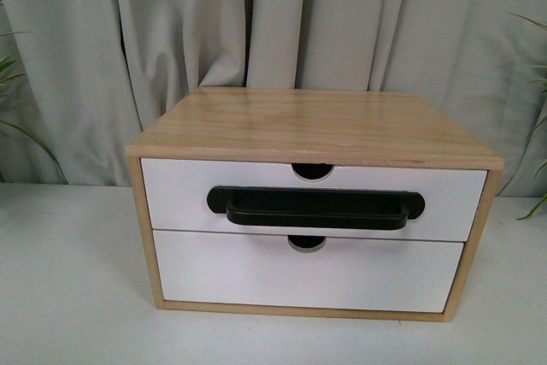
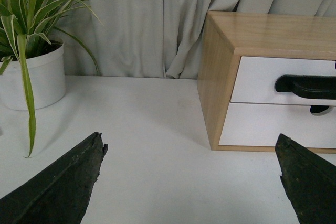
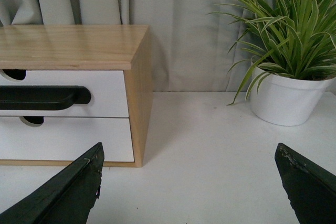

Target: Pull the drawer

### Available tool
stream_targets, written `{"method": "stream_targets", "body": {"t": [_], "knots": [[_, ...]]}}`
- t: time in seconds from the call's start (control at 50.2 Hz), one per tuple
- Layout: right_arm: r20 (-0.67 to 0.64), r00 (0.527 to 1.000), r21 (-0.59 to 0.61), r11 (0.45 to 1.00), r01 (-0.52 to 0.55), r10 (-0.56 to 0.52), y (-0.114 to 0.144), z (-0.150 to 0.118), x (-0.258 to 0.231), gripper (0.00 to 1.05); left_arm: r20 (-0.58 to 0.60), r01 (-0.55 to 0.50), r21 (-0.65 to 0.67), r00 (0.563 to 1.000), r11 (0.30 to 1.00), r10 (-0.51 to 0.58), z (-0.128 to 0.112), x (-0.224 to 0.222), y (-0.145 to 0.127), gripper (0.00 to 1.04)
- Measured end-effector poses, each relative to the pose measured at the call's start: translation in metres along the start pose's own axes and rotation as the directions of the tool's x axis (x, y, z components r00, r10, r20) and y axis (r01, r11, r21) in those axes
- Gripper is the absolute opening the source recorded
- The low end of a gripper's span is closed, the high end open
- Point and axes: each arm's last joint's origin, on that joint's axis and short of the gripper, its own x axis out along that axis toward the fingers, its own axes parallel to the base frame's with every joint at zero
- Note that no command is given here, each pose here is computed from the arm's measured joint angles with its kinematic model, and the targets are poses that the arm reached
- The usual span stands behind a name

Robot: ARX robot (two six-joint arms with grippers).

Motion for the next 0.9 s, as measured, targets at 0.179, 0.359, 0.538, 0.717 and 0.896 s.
{"method": "stream_targets", "body": {"t": [0.179,0.359,0.538,0.717,0.896], "knots": [[0.0,1.0,0.0,1.0,0.0,0.0,0.0,0.0,0.0,0.96,0.0,0.0,0.0,1.0,1.0,0.0,0.0,0.0,0.0,0.98],[0.0,1.0,0.0,1.0,0.0,0.0,0.0,-0.0001,0.0,0.96,0.0,0.0,0.0,1.0,1.0,0.0,0.0,0.0,0.0,0.98],[0.0,1.0,0.0,1.0,0.0,0.0,0.0,0.0,0.0,0.96,0.0,0.0,0.0,1.0,1.0,0.0,0.0,0.0,0.0,0.98],[0.0,1.0,0.0,1.0,0.0,0.0,0.0,0.0,0.0,0.96,0.0,0.0,0.0,1.0,1.0,0.0,0.0,0.0,0.0,0.98],[0.0,1.0,0.0,1.0,0.0,0.0,0.0,0.0,0.0,0.96,0.0,0.0,0.0,1.0,1.0,0.0,0.0,0.0,0.0,0.98]]}}
